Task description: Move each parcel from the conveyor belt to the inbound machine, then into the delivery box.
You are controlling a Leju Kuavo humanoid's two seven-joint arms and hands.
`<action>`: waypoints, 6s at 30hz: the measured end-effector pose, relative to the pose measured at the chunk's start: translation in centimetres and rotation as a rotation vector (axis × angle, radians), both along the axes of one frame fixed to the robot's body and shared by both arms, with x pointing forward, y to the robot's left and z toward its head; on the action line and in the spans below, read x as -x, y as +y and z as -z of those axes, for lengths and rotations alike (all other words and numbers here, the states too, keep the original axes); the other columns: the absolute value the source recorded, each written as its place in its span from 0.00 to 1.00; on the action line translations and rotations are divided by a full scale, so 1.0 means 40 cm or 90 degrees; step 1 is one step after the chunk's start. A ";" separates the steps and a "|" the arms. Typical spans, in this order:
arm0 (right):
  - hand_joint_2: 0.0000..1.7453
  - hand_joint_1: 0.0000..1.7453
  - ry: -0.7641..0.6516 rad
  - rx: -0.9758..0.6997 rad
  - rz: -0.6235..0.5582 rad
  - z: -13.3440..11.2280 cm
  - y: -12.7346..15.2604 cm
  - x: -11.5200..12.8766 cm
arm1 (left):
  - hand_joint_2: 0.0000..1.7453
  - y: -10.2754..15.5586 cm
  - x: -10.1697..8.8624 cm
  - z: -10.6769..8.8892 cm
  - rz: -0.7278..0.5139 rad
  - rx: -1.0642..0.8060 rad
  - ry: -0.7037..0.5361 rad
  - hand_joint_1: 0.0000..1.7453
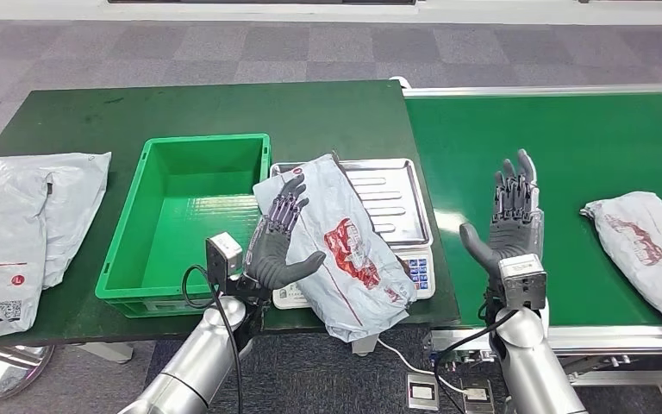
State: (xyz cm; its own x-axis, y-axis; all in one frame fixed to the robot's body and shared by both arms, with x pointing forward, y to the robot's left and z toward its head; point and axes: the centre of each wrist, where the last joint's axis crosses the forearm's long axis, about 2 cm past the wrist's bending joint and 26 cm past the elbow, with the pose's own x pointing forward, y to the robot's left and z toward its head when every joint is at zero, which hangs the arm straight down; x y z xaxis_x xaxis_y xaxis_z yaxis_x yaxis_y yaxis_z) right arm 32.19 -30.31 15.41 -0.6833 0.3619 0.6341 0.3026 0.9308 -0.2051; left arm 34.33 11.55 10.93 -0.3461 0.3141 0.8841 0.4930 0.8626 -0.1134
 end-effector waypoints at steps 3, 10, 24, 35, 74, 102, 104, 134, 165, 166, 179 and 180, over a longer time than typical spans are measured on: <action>1.00 0.00 -0.002 -0.006 0.025 0.002 -0.008 0.003 | 1.00 0.000 0.000 0.000 -0.001 -0.003 -0.001 0.00; 1.00 0.00 0.092 -0.079 0.136 0.096 -0.102 0.016 | 1.00 -0.008 0.003 -0.008 -0.048 -0.073 -0.043 0.00; 1.00 0.00 0.188 -0.140 0.203 0.200 -0.139 0.056 | 1.00 -0.106 0.027 -0.029 0.014 -0.195 -0.133 0.00; 1.00 0.00 0.233 -0.141 0.193 0.245 -0.107 0.084 | 1.00 -0.170 0.021 -0.037 0.034 -0.391 -0.143 0.00; 1.00 0.00 0.255 -0.162 0.114 0.259 -0.026 0.093 | 1.00 -0.167 -0.032 -0.044 -0.006 -0.826 0.038 1.00; 1.00 0.00 0.247 -0.157 0.089 0.243 0.040 0.054 | 1.00 -0.140 -0.005 -0.077 -0.226 -0.303 -0.254 1.00; 1.00 0.00 0.247 -0.157 0.087 0.242 0.042 0.053 | 1.00 -0.138 -0.005 -0.082 -0.232 -0.294 -0.257 1.00; 1.00 0.00 0.232 -0.143 0.136 0.245 0.036 0.088 | 1.00 -0.014 0.072 -0.391 -0.510 -0.059 -0.561 1.00; 1.00 0.00 0.198 -0.050 -0.042 0.197 0.156 0.057 | 1.00 0.172 -0.277 -0.355 -0.658 -0.803 -0.117 1.00; 1.00 0.00 0.196 -0.048 -0.048 0.195 0.160 0.055 | 1.00 0.184 -0.288 -0.350 -0.653 -0.823 -0.102 1.00; 1.00 0.00 0.185 -0.035 -0.080 0.182 0.188 0.049 | 1.00 0.253 -0.320 -0.301 -0.585 -0.919 -0.083 1.00; 1.00 0.00 0.185 -0.035 -0.080 0.182 0.189 0.049 | 1.00 0.255 -0.321 -0.300 -0.584 -0.921 -0.080 1.00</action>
